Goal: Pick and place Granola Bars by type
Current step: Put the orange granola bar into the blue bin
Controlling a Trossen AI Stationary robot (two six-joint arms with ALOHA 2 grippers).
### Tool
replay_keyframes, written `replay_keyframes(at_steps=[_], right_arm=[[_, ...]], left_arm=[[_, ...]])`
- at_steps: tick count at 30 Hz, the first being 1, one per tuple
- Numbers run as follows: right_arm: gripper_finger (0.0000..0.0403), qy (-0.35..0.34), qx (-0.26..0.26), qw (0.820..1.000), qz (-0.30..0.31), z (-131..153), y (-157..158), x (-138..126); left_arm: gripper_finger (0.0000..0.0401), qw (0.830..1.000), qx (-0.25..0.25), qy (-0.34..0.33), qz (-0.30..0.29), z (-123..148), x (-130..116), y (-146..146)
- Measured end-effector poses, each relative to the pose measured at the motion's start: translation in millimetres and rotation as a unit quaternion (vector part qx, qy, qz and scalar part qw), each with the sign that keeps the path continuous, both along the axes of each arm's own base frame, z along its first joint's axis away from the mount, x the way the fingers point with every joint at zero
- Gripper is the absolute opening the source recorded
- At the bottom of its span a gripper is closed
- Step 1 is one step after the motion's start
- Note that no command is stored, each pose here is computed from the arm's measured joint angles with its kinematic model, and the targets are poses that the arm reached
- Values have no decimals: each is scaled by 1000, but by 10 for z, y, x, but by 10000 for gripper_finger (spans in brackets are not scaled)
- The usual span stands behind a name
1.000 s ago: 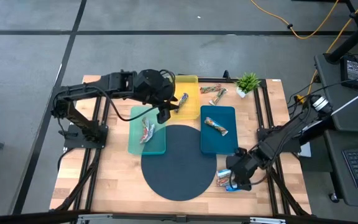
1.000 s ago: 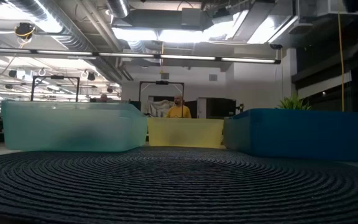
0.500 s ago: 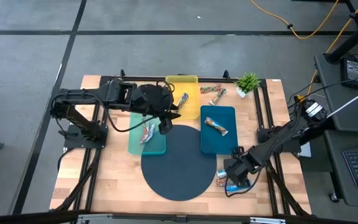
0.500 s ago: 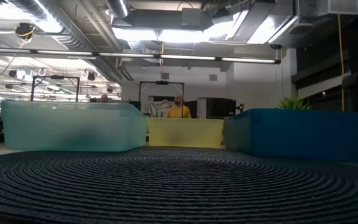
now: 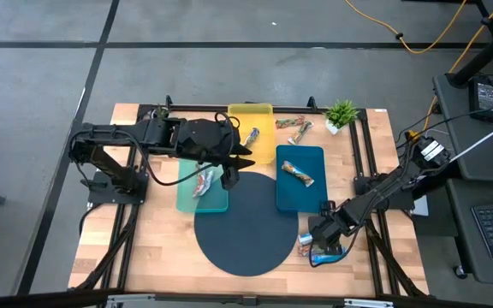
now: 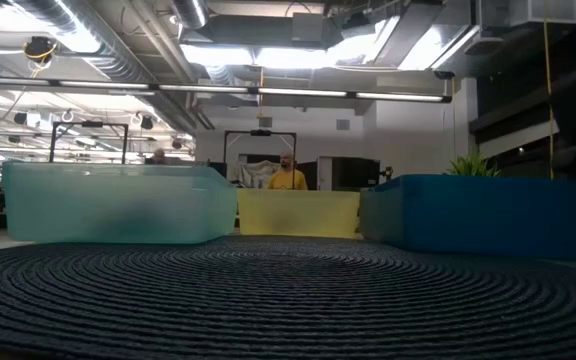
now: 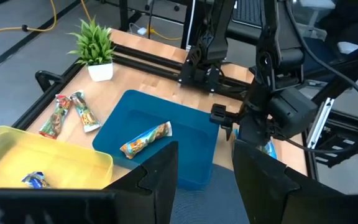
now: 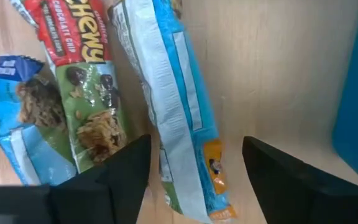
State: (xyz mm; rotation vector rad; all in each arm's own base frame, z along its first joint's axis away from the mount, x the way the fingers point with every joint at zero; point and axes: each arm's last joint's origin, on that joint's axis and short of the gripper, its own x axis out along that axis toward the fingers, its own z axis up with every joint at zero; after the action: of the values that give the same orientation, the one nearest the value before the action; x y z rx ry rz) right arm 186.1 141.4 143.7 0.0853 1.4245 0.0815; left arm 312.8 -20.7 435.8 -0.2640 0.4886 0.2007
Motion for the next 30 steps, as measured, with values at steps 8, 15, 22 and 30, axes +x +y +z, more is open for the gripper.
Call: replay_keyframes(at_steps=[8, 15, 22, 30], right_arm=[[185, 2, 5, 999, -39, -77, -31, -39], [96, 1, 9, 999, -42, -75, -27, -33], [23, -23, 31, 999, -31, 99, 73, 89], [37, -110, 69, 991, -45, 733, 186, 266]], left_arm=[[143, 1000, 4, 0, -1, 0, 0, 6], [143, 1000, 5, 1, -1, 1, 0, 6], [143, 1000, 4, 1, -1, 1, 0, 6], [143, 1000, 4, 0, -1, 1, 0, 6]])
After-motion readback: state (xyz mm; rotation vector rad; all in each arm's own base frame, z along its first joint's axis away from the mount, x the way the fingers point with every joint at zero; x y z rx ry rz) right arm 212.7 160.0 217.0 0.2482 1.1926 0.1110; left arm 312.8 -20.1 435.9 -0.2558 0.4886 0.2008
